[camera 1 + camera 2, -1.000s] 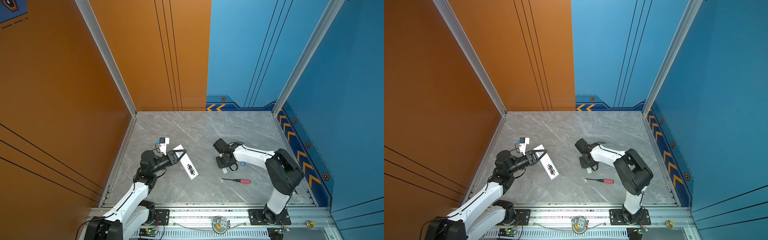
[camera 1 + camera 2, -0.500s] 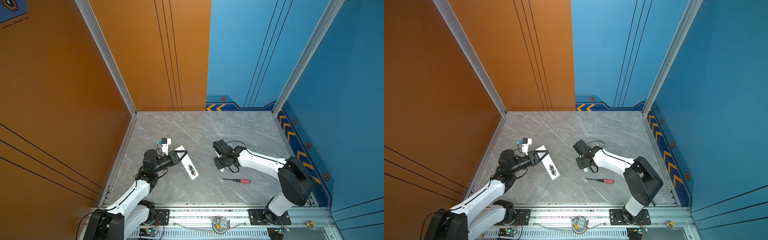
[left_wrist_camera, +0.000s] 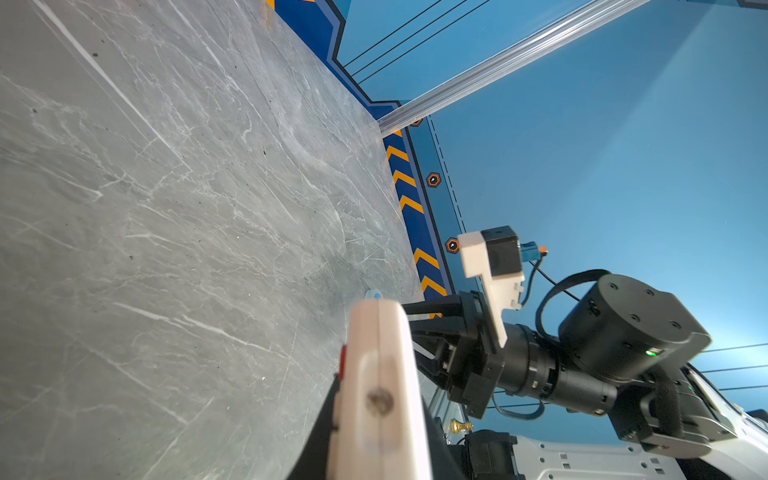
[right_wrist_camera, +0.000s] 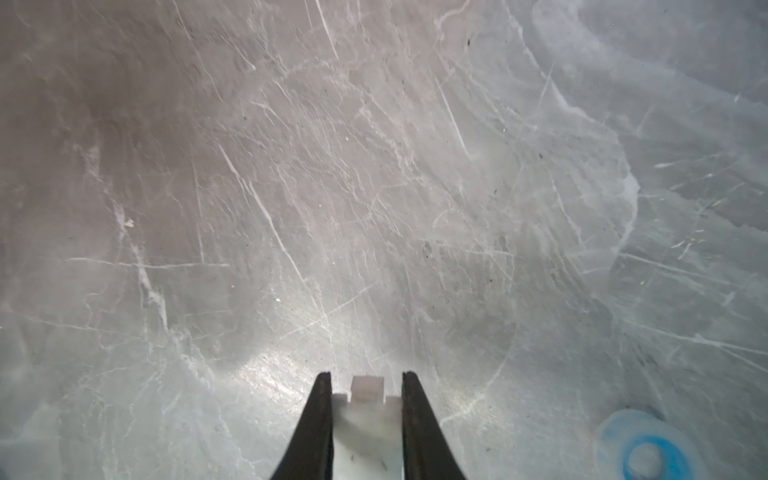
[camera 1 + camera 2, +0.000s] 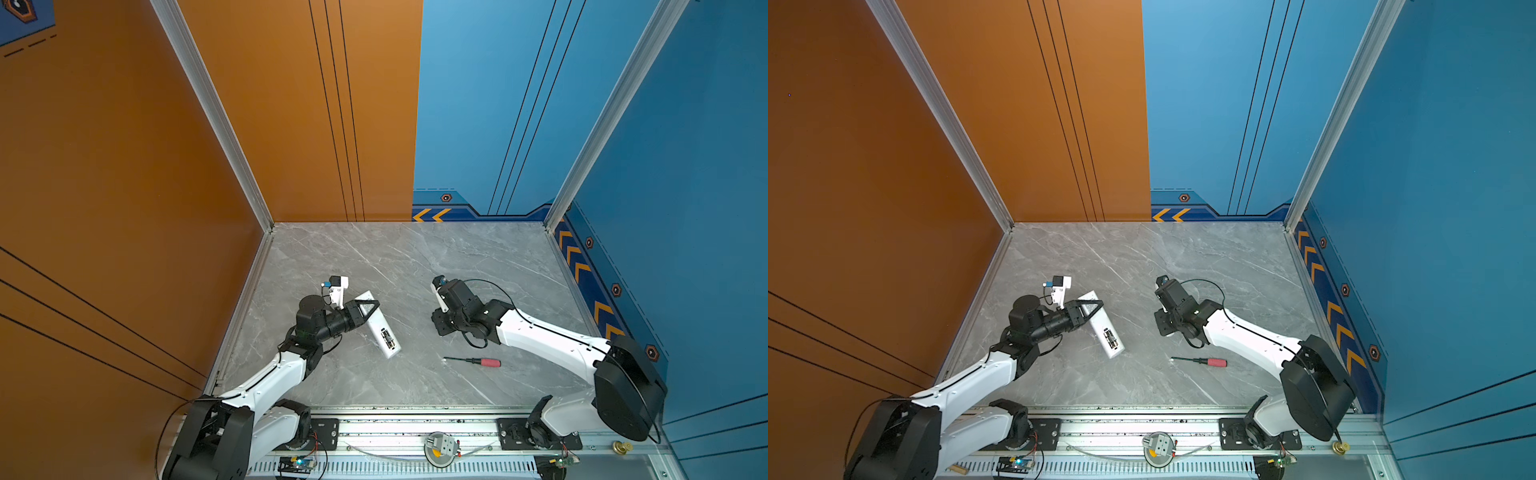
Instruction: Load the batteries into the remote control
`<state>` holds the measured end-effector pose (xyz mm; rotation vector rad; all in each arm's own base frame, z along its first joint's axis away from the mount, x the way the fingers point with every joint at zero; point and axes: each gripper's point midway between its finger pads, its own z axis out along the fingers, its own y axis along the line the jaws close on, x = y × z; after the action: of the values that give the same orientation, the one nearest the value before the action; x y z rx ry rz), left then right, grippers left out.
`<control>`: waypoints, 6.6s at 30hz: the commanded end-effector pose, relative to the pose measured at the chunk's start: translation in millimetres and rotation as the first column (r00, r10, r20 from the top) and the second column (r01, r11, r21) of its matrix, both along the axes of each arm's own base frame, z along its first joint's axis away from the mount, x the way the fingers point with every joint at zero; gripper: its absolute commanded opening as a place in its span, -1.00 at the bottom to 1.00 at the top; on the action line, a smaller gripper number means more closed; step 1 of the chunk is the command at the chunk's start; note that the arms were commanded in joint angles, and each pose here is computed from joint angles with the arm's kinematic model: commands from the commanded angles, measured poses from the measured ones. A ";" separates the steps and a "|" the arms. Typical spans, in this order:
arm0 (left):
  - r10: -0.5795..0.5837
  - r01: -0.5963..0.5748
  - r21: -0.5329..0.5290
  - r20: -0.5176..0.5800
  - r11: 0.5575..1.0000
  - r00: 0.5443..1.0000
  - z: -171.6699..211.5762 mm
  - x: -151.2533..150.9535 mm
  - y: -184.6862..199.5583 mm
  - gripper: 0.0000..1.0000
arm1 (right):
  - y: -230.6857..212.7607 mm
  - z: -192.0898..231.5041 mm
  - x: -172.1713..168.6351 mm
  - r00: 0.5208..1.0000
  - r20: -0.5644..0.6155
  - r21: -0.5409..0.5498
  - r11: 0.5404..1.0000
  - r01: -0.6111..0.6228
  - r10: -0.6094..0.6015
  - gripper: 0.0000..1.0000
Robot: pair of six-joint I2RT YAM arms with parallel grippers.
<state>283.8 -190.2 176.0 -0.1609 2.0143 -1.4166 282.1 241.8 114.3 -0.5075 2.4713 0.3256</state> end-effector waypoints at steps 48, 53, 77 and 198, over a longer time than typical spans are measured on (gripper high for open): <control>0.090 -0.089 -0.024 0.042 0.996 0.995 23.7 12.5 -0.2 -1.00 | 122.5 97.8 -50.4 0.908 0.338 0.270 0.898 -0.348 0.250 -0.60; 0.090 -0.089 -0.026 0.043 0.996 0.995 25.0 13.1 -0.4 -1.00 | 130.7 91.5 -52.2 0.908 0.329 0.275 0.894 -0.354 0.259 -0.60; 0.109 -0.107 -0.040 0.043 0.993 0.993 28.0 12.7 4.1 -1.00 | 139.1 73.6 -55.7 0.916 0.304 0.269 0.899 -0.346 0.261 -0.62; -0.060 0.065 -0.049 0.105 0.997 0.993 47.4 -4.5 -13.9 -1.00 | 125.1 111.0 -71.6 0.896 0.334 0.220 0.901 -0.375 0.292 0.27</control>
<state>281.1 -196.2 199.1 -0.1573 1.9687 -1.4490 216.0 369.1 205.5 -0.7831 2.0218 0.6638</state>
